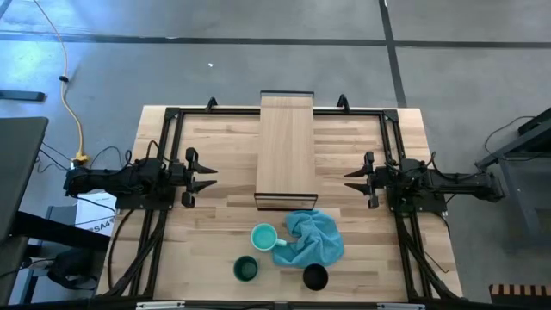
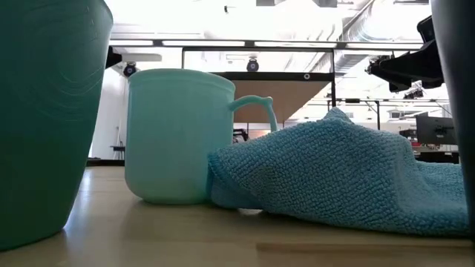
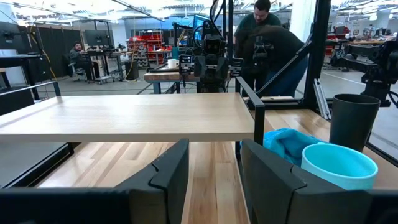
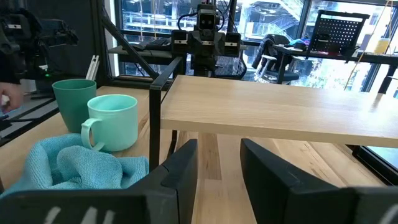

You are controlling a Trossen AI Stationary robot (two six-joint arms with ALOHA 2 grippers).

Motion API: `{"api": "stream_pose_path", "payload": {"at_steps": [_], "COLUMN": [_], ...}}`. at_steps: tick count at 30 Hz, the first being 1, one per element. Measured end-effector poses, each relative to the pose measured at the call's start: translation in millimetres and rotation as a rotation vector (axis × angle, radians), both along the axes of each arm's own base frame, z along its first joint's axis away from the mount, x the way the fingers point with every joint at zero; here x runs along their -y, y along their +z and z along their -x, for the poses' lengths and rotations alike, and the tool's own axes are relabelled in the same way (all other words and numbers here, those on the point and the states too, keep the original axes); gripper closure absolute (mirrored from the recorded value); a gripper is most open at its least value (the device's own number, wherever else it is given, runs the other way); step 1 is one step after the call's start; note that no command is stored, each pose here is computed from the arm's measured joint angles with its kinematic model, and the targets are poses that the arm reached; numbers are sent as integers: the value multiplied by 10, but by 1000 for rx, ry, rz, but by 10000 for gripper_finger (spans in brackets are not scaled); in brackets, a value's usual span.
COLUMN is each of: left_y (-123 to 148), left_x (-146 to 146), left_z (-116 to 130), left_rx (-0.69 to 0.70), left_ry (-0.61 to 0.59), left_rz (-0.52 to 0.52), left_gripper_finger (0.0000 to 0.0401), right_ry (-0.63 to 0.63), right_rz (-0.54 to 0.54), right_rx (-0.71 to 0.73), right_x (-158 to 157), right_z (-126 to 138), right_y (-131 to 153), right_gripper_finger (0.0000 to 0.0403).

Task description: Stack small to large cups/mugs on shelf

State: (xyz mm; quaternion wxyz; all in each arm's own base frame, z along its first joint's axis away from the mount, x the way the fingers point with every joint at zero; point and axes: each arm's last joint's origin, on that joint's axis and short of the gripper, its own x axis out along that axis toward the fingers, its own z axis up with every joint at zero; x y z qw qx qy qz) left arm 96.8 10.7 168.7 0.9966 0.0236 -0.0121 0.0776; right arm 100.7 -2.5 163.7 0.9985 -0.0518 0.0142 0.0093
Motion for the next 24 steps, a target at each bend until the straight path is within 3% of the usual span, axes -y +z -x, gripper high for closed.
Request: {"api": "stream_pose_path", "payload": {"at_steps": [24], "left_y": [-1], "left_x": [0], "left_z": [0], "left_rx": [0], "left_ry": [0], "left_rz": [0], "left_gripper_finger": [265], "right_ry": [0], "right_rz": [-22], "right_rx": [0], "right_x": [0], "right_z": [0], "right_y": [0], "right_gripper_finger": [291]}}
